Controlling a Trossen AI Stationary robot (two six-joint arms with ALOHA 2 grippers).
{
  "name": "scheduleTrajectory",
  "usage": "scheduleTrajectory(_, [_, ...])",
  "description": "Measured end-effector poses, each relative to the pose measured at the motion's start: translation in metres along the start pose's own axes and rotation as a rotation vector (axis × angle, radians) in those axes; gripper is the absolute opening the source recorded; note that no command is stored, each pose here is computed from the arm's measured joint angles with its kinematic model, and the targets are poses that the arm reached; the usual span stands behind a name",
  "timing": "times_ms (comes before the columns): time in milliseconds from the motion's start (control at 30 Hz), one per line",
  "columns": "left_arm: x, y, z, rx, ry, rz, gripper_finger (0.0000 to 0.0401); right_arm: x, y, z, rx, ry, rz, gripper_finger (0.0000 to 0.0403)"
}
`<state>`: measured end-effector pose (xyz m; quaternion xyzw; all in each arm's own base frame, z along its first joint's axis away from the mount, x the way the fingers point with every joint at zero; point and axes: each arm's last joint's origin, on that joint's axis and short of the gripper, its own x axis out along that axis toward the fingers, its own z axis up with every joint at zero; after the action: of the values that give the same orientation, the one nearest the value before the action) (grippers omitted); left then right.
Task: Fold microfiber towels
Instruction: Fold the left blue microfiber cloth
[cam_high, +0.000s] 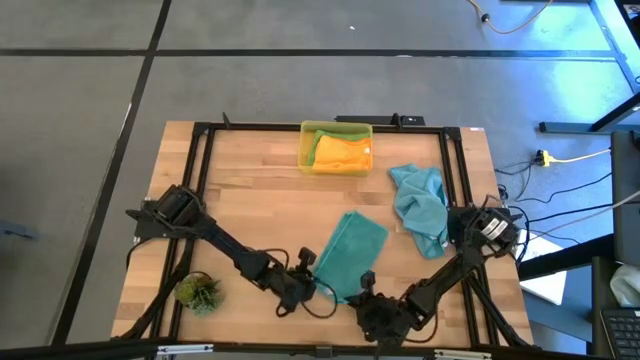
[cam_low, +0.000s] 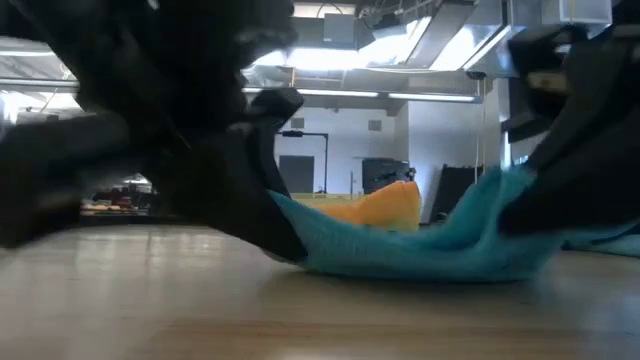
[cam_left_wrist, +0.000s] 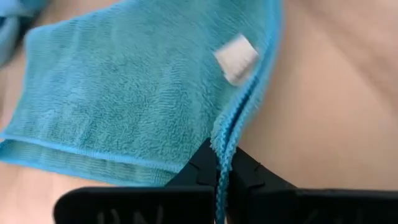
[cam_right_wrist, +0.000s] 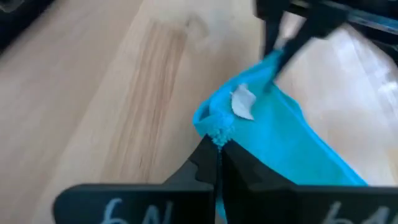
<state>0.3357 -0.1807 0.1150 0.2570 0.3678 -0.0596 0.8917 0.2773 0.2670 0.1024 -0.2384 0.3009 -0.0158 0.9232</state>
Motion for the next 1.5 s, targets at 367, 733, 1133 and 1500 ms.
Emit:
scheduleTrajectory(367, [-0.033,-0.015,0.061,-0.095,0.01,-0.186,0.0,-0.038,0.007,0.005,0.129,0.02,0.106,0.0002])
scheduleTrajectory(733, [-0.053,-0.02,0.087,-0.182,0.033,-0.355,0.0,-0.059,0.023,0.01,0.217,-0.082,0.105,0.0001])
scheduleTrajectory(1133, [-0.027,0.031,0.068,-0.188,0.168,-0.275,0.0,-0.05,-0.02,0.0,0.309,0.074,-0.08,0.0001])
scheduleTrajectory(1500, [-0.007,0.06,0.037,-0.227,0.263,-0.246,0.0,-0.032,-0.066,-0.025,0.463,0.087,-0.072,0.0])
